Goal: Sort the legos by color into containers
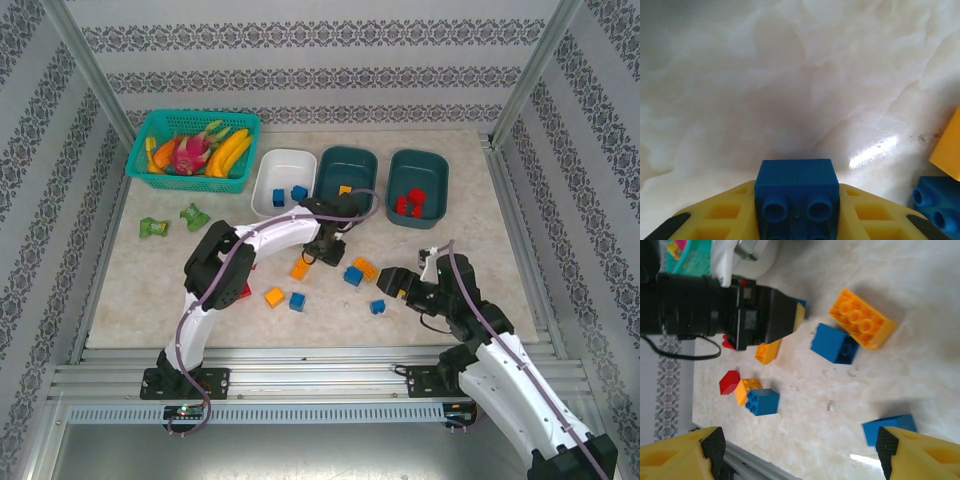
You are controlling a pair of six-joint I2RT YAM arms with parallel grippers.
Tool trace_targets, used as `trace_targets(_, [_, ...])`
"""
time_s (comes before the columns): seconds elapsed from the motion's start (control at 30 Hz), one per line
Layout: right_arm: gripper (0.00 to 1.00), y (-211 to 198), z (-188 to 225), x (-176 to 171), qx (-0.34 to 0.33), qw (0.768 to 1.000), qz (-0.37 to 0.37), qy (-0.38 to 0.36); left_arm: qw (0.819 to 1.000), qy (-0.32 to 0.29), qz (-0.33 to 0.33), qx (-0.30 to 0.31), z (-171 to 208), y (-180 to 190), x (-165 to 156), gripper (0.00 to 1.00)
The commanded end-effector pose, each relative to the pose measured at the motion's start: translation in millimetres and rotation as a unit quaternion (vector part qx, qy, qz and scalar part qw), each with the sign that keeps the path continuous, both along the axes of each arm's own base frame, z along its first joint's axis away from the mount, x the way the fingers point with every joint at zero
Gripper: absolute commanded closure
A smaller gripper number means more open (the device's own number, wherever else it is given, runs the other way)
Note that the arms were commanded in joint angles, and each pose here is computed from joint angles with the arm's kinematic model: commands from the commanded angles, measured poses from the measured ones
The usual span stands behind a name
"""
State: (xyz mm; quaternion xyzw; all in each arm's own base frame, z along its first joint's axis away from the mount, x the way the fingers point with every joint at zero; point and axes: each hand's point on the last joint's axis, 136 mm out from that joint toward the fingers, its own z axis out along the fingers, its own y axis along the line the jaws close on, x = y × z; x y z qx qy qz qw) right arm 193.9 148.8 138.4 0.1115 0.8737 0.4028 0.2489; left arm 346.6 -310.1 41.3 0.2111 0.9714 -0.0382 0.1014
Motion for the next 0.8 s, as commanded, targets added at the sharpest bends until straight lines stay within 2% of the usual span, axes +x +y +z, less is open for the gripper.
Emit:
trace_targets(0.0, [0.19, 16, 47, 17, -0.001, 0.996, 0.033, -0.084, 0.996, -0.043, 0.067, -0.046, 73, 28, 31, 0.68])
trace_targets(0.2, [0.19, 58, 81, 46, -0.021, 0.99, 0.084, -0.111, 0.987, -0.056, 0.137, -0.062, 100, 86, 76, 0.68])
trace_targets(0.4, [0.21, 84, 87, 86, -0.041, 0.993, 0.076, -0.079, 0.98, -0.038, 0.192, -0.029, 74, 135, 114, 0.68])
trace_targets(0.57, [0.21, 95, 89, 104, -0.045, 0.994, 0.068, -0.072, 0.978, -0.012, 0.207, -0.01, 41, 145, 128, 0.68])
trace_targets(0.77, [0.21, 95, 76, 108, -0.058, 0.995, 0.064, -0.049, 0.976, 0.01, 0.217, 0.007, 17, 148, 128, 0.67])
